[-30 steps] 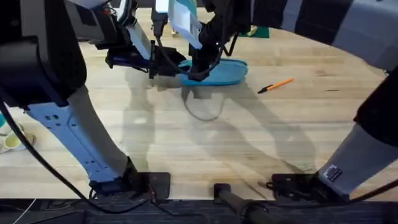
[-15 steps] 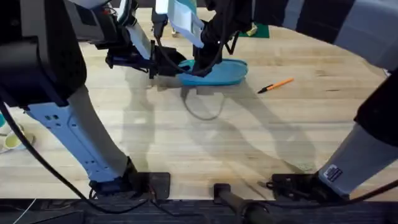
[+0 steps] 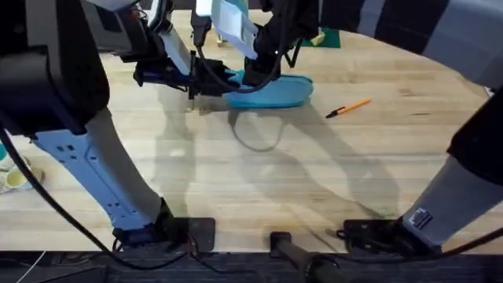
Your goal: Unzip the bag, pick up the pens from the table one at a time and place them inside, then zip the bag closed.
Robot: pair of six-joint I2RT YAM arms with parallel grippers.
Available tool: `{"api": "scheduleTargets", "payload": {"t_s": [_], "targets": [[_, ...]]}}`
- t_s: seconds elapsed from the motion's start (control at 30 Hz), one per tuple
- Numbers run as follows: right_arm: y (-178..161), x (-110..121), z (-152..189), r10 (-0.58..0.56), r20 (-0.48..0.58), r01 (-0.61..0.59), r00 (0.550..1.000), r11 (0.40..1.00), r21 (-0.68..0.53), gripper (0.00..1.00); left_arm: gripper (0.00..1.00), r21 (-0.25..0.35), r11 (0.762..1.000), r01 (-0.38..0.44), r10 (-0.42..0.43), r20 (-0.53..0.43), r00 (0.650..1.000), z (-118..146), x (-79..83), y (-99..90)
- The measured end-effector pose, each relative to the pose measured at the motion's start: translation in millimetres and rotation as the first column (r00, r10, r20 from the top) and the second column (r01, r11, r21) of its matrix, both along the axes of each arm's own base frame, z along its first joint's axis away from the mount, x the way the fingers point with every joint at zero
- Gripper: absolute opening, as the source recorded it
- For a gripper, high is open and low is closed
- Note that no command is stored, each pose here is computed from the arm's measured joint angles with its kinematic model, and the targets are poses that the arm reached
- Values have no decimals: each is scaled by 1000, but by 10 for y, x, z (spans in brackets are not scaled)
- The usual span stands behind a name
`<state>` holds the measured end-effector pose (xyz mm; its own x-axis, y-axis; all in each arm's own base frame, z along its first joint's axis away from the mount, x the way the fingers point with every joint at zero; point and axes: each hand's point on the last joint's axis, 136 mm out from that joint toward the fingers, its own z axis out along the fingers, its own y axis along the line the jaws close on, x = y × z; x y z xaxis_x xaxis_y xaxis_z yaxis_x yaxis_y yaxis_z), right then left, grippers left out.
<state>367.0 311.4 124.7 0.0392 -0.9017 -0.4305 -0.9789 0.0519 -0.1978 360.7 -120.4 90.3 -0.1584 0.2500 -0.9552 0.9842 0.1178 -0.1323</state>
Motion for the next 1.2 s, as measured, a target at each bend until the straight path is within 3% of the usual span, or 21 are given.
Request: {"api": "scheduleTargets", "payload": {"t_s": [0.53,1.2], "targets": [[-8,-3,25,-8,-4,8,1000,1000,-3,31,42,-9,1000,-2,2,1,1000,15,3,-4],[12,81,263,-52,26,52,998,999,3,31,42,-75,997,-13,15,26,1000,160,65,-18]]}}
